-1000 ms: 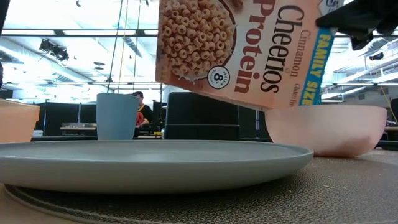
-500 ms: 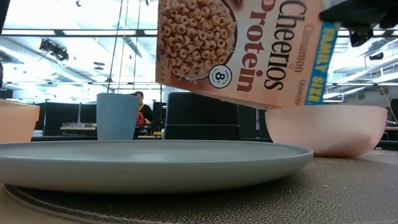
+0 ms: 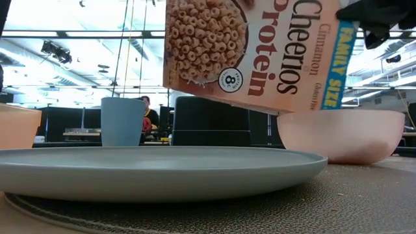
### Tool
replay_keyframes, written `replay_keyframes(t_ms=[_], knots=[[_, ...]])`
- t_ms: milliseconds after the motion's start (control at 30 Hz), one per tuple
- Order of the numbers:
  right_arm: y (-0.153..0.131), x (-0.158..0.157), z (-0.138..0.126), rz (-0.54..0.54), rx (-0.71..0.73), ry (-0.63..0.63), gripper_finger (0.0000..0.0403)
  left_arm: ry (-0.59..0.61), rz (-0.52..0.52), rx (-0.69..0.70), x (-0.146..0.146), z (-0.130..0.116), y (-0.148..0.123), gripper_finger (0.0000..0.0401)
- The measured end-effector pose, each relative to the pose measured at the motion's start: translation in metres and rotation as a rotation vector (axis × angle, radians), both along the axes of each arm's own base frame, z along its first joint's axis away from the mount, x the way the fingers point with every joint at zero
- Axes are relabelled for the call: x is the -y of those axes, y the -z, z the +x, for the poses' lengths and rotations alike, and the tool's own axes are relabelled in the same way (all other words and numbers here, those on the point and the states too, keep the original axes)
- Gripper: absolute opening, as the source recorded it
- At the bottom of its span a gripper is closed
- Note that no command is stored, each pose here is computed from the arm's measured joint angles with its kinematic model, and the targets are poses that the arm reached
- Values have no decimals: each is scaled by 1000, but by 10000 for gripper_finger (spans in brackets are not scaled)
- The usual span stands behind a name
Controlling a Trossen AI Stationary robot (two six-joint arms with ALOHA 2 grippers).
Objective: Arrange a breakfast setting
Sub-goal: Pour the cereal from the yellow cereal box into the orange bowl
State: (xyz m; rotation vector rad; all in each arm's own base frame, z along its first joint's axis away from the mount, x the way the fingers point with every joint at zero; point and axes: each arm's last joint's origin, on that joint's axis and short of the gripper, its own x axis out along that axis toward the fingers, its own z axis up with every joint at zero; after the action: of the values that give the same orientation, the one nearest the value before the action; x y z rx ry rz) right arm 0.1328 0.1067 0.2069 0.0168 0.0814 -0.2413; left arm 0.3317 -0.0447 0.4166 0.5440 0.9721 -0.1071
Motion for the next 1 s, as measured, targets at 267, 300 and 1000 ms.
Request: replay_keyframes(t_ms=[267,300,1000], knots=[[-1,0,1,-6,3,-28,14,-4,6,2,0,0,0,181],[-2,-1,2,-6,-1,-76,14,2,-2,-4,0,-1,0,181],[-2,-2,0,-23,5,-55,14,-3,0,1,-1,0,0,181]])
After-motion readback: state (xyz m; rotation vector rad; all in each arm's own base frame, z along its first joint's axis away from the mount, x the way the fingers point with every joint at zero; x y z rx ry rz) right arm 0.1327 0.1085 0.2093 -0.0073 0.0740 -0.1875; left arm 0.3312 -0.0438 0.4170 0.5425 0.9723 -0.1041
